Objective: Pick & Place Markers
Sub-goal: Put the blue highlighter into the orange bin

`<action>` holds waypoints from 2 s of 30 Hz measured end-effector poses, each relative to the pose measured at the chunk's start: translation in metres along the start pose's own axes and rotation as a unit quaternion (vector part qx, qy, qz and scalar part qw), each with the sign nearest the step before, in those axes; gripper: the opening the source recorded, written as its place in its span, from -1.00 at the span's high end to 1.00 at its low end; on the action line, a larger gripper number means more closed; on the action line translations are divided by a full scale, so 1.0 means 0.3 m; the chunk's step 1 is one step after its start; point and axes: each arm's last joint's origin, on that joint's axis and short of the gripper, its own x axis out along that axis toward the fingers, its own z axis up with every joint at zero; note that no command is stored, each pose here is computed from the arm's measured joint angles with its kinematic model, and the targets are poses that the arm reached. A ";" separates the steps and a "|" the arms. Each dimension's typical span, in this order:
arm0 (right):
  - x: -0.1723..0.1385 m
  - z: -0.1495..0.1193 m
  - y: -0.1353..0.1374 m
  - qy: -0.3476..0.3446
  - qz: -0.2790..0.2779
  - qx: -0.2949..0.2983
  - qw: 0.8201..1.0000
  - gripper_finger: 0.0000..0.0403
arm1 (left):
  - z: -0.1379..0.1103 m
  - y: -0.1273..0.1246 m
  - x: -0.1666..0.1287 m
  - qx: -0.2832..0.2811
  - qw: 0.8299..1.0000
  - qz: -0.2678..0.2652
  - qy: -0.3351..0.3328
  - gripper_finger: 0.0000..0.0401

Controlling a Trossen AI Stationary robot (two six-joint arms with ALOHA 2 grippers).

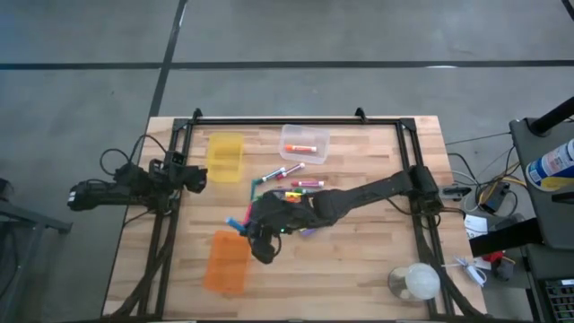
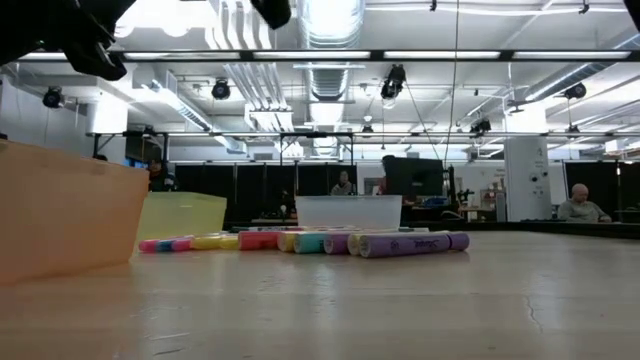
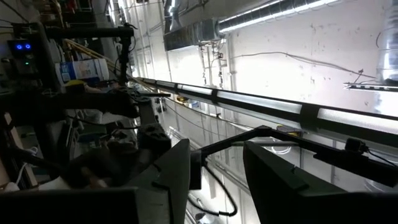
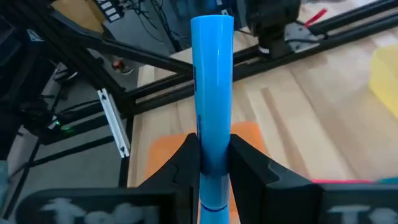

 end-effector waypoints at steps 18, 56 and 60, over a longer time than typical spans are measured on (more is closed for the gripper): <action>-0.078 0.143 0.053 -0.039 -0.041 0.047 0.997 0.72 | -0.009 -0.115 0.059 0.191 0.978 -0.033 0.079 0.28; -0.150 0.318 -0.013 -0.139 -0.049 0.104 0.984 0.66 | -0.030 -0.227 0.323 0.293 0.944 0.038 0.148 0.53; -0.151 0.316 -0.013 -0.136 -0.048 0.116 0.983 0.53 | -0.029 -0.224 0.322 0.288 0.946 0.042 0.146 0.74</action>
